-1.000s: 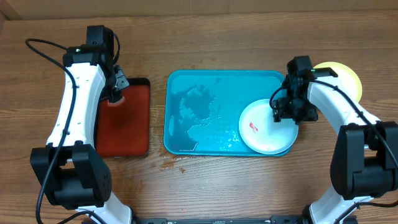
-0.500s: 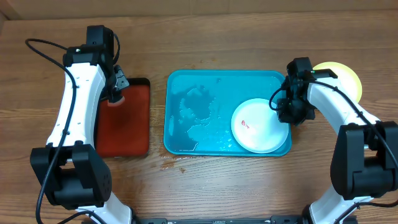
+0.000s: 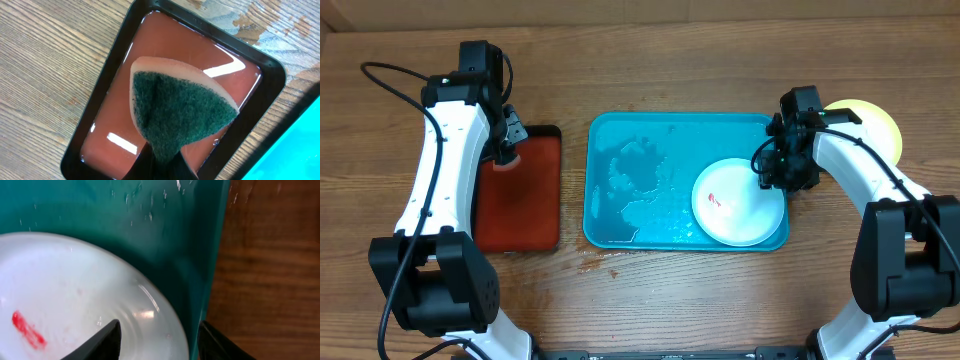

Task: Clean dirty plates on tray and stack at the side
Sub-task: 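Move the right gripper to the white plate and grasp its rim, then drag the white plate toward the tray center with the right gripper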

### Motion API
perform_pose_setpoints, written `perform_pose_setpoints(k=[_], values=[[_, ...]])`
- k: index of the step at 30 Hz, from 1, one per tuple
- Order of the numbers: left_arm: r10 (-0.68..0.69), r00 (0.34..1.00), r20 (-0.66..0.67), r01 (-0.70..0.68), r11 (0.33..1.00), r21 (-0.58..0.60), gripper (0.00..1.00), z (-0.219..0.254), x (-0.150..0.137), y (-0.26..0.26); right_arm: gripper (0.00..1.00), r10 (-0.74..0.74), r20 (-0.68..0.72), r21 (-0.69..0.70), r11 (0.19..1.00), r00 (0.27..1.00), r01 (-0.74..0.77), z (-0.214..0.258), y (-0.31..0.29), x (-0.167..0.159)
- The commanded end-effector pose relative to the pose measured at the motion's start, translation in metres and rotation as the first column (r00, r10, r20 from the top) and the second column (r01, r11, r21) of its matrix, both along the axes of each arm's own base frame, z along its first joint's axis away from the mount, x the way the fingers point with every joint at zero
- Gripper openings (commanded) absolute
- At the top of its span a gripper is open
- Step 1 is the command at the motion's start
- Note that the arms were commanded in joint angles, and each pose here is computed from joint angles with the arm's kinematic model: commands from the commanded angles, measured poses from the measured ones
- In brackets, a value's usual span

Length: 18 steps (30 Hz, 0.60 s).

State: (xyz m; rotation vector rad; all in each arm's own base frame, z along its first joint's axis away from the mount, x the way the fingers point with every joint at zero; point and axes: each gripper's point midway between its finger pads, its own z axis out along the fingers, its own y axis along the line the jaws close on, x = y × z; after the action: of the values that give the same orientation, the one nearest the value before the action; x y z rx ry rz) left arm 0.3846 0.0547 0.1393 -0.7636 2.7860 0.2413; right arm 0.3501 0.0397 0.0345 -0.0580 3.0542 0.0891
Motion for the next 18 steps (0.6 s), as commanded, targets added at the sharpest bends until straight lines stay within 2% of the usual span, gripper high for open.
perform_pose_setpoints(k=[1,2,4,10,18], values=[[0.004,1.000,-0.005,-0.004,1.000,-0.005,0.04,-0.003,0.000,-0.001,0.50,0.095,0.064,-0.014,0.995,0.993,-0.094,0.006,0.001,0.013],[0.003,1.000,-0.005,-0.003,1.000,-0.005,0.04,-0.003,0.000,-0.001,0.50,0.168,0.087,0.039,0.984,0.982,-0.172,0.007,0.013,0.015],[0.003,1.000,-0.005,-0.003,1.000,-0.005,0.04,-0.003,0.000,-0.001,0.50,0.227,0.118,0.079,0.968,0.967,-0.237,0.009,0.022,0.019],[0.003,1.000,-0.008,-0.003,1.000,-0.005,0.04,-0.004,-0.001,-0.001,0.52,0.237,0.142,0.042,0.969,0.961,-0.245,0.006,0.018,0.028],[0.003,1.000,-0.007,-0.003,1.000,-0.005,0.04,-0.004,0.000,-0.001,0.56,0.256,0.071,0.041,0.965,0.964,-0.259,-0.012,0.015,0.018]])
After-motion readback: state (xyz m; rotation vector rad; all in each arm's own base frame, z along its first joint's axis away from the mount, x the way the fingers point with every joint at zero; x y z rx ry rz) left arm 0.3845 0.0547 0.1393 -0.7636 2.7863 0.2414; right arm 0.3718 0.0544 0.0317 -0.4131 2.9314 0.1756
